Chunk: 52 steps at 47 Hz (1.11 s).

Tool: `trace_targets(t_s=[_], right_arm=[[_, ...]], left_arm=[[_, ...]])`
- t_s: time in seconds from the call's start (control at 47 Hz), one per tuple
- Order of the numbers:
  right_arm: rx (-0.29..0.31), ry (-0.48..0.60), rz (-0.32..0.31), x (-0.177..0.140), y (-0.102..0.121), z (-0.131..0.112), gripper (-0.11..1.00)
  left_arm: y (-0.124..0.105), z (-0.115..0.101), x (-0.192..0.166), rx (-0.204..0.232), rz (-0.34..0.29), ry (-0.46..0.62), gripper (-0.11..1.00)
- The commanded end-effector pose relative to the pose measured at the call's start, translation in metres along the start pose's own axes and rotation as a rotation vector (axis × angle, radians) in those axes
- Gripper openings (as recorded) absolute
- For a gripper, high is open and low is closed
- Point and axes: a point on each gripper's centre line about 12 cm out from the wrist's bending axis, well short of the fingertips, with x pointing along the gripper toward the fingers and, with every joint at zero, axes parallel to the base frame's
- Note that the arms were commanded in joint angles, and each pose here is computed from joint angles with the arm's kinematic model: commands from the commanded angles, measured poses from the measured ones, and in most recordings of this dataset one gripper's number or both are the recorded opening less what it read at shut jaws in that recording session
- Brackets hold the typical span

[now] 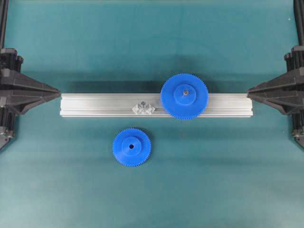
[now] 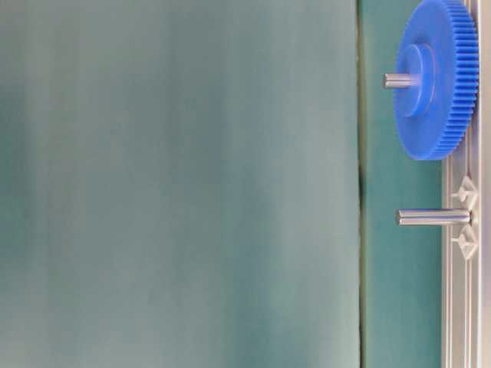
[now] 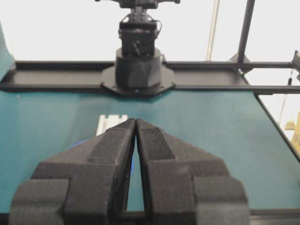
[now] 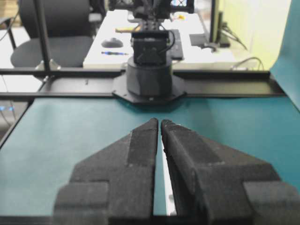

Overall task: Find the location of the shaft and insert the small gear.
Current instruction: 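Move the left gripper from rest toward the loose blue gear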

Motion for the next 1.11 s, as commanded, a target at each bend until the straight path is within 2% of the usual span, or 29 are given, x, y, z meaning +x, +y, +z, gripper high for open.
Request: trace_targets(t_s=[0.0,0.064,0.106,0.234,0.425,0.808,1.084], right_arm=[[0.006,0.015,-0.005,0.003,-0.001,-0.003,0.16],[0.019,0.034,-0.009,0.002,-0.001,-0.008,0.15],[0.031,0.046,-0.011,0.002,-0.002,-0.011,0.09],[0.059,0.072,-0.012,0.001,-0.002,-0.017,-0.02],[0.091,0.092,-0.015,0.000,-0.002,-0.022,-0.02],[0.104,0.205,-0.025,-0.001,-0.002,-0.031,-0.02],[0.107,0.270,-0.027,-0.002,-0.002,-0.037,-0.02]], left_arm=[[-0.002,-0.001,0.004,0.013,-0.012,0.014,0.11],[-0.002,-0.004,0.006,0.013,-0.012,0.028,0.05],[-0.002,-0.004,0.007,0.013,-0.012,0.034,0.00],[-0.003,-0.006,0.008,0.010,-0.015,0.058,-0.01],[-0.008,-0.022,0.009,0.006,-0.039,0.234,-0.01],[-0.013,-0.035,0.019,-0.039,-0.051,0.351,-0.01],[-0.016,-0.041,0.039,-0.034,-0.057,0.450,-0.01]])
